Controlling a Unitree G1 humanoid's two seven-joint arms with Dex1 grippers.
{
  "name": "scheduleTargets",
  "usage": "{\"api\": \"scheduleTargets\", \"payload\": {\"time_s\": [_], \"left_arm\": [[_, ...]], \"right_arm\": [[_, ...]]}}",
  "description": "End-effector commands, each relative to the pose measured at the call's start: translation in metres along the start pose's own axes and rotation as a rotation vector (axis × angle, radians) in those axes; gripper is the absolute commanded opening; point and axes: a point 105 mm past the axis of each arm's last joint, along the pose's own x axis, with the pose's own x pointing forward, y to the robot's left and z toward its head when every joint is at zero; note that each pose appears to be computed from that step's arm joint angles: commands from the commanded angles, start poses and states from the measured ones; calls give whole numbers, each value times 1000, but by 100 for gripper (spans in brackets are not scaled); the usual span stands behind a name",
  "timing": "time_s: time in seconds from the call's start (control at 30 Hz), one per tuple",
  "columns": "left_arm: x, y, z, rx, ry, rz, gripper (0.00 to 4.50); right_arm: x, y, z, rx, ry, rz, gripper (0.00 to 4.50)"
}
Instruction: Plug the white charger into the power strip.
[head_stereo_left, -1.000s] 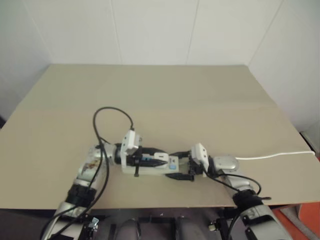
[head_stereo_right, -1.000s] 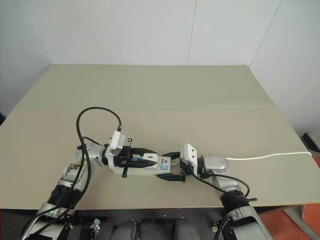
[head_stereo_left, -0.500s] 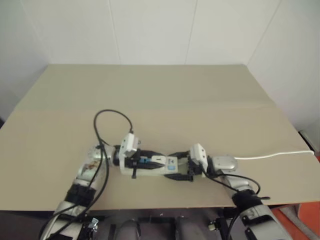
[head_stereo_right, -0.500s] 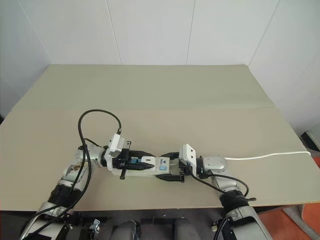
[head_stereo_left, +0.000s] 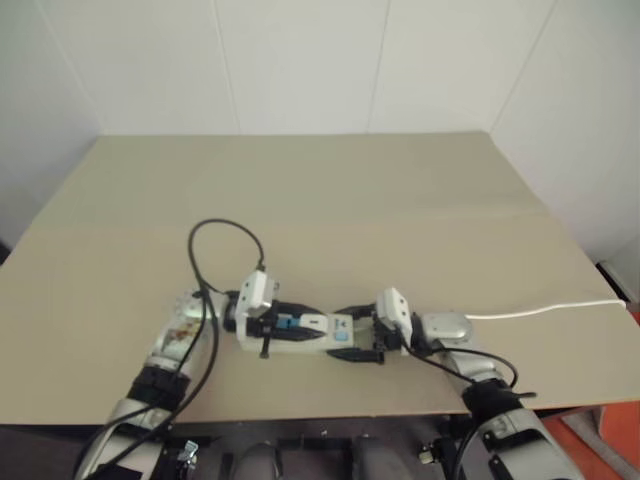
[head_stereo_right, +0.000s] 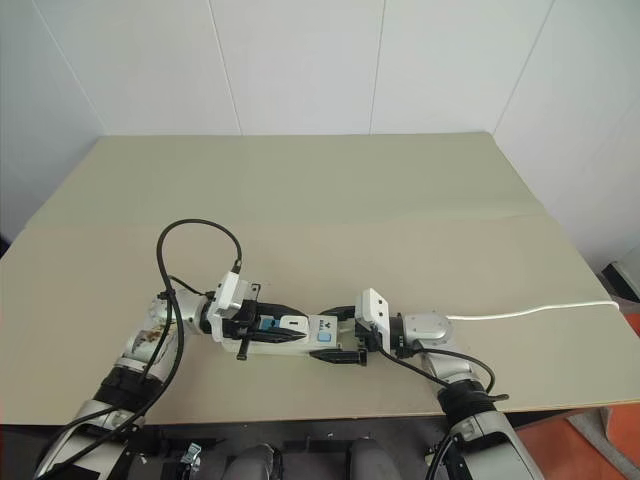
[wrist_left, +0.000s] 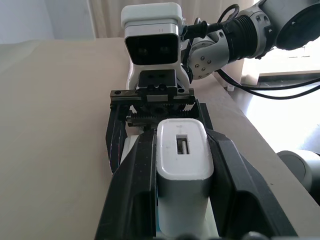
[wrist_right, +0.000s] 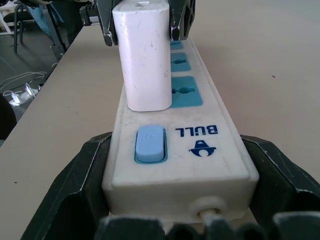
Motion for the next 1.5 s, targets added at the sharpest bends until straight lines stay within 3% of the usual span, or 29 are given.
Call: {"api": "scheduleTargets", "payload": {"time_s": [0.03,0.07,0.43,0.53,0.6,0.67,0.9,1.17,1.3,1.5], "left_arm": [[-19,-9,-33,-127,148,37,103],[-19,-9,-32,-121,147,34,103],[-27,-7,2,-67,93,70,449],[-35,-5,14,7,96,102,449],[-45,-5,21,4,130,104,450],[-57,-6,26,-24,207,85,450],[-94,-11,43,-3,272,164,450],[-136,-25,35,-20,377,348,450],[-163,-32,35,-32,449,436,450],[-175,-44,44,-51,450,478,450]], "right_arm": [[-6,7,-15,43,52,18,342],[-6,7,-15,42,52,19,342],[-5,7,-14,38,49,27,342],[-6,8,-14,37,45,33,342],[-7,7,-12,36,39,40,417],[-11,5,-9,30,40,42,445],[-47,1,10,-52,63,-46,445],[-109,10,45,-83,82,-218,445],[-137,15,52,-92,131,-291,445],[-155,11,55,-76,148,-362,445]]}}
